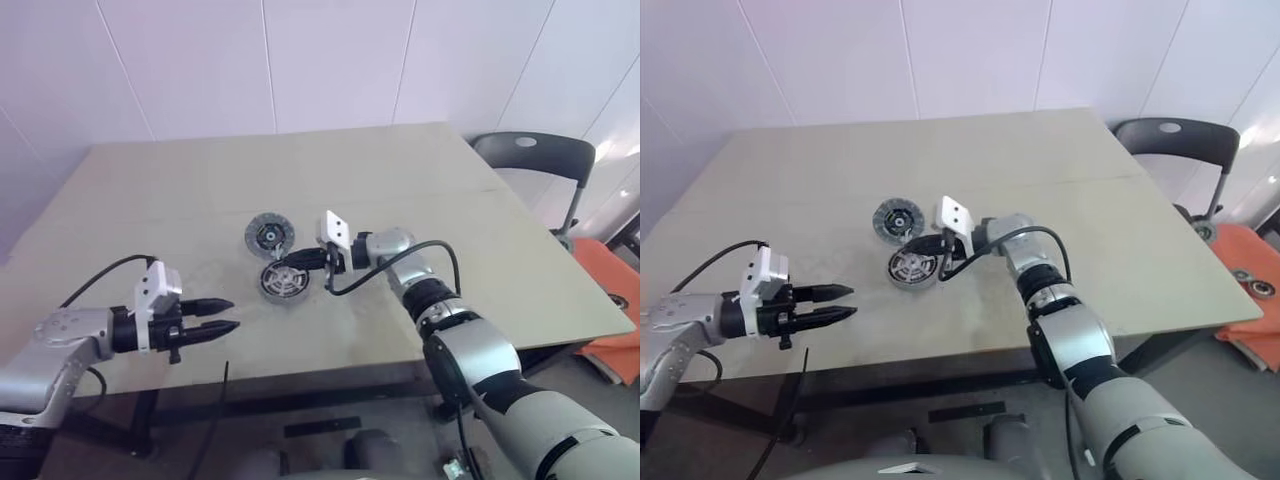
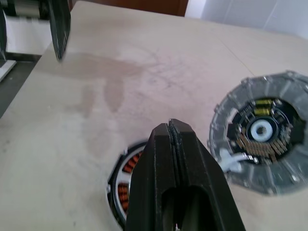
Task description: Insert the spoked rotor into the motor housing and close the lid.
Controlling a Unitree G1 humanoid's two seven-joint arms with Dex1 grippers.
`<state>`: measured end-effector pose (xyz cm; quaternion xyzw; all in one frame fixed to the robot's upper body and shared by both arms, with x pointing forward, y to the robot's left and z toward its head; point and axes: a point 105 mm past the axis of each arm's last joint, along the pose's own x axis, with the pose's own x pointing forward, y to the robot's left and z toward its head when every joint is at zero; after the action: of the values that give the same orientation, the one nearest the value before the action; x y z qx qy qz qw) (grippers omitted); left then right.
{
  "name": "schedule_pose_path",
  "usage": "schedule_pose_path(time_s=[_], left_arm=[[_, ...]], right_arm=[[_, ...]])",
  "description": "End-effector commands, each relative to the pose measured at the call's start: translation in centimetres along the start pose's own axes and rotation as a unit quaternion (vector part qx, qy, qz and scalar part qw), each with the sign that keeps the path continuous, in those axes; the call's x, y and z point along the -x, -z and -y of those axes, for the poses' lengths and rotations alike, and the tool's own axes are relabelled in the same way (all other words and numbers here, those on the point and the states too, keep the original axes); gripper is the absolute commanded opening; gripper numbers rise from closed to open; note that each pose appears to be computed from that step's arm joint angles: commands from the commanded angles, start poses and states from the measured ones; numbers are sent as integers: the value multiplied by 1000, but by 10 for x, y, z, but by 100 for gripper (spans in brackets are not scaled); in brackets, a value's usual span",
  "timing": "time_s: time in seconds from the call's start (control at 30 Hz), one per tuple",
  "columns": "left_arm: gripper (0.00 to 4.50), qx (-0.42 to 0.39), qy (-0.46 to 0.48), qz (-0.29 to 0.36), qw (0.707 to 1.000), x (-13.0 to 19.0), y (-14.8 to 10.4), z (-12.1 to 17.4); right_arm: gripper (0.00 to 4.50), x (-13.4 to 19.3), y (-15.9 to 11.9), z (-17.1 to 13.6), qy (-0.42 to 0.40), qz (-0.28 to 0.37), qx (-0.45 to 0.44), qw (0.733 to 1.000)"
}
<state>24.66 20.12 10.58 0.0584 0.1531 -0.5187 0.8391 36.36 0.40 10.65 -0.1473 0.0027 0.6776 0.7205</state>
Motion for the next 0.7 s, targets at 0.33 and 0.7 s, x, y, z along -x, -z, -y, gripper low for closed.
schedule_pose_path(time_s=[0.33,0.7], left_arm=[[204,-25,-17,29,999,-1,-14,-4],[204,-31,-58,27,997,10,-18,-19]], right_arm=[[0,-9,-18,12,31,16,23,999],[0,-21,-7,12,61,6,-9,998]])
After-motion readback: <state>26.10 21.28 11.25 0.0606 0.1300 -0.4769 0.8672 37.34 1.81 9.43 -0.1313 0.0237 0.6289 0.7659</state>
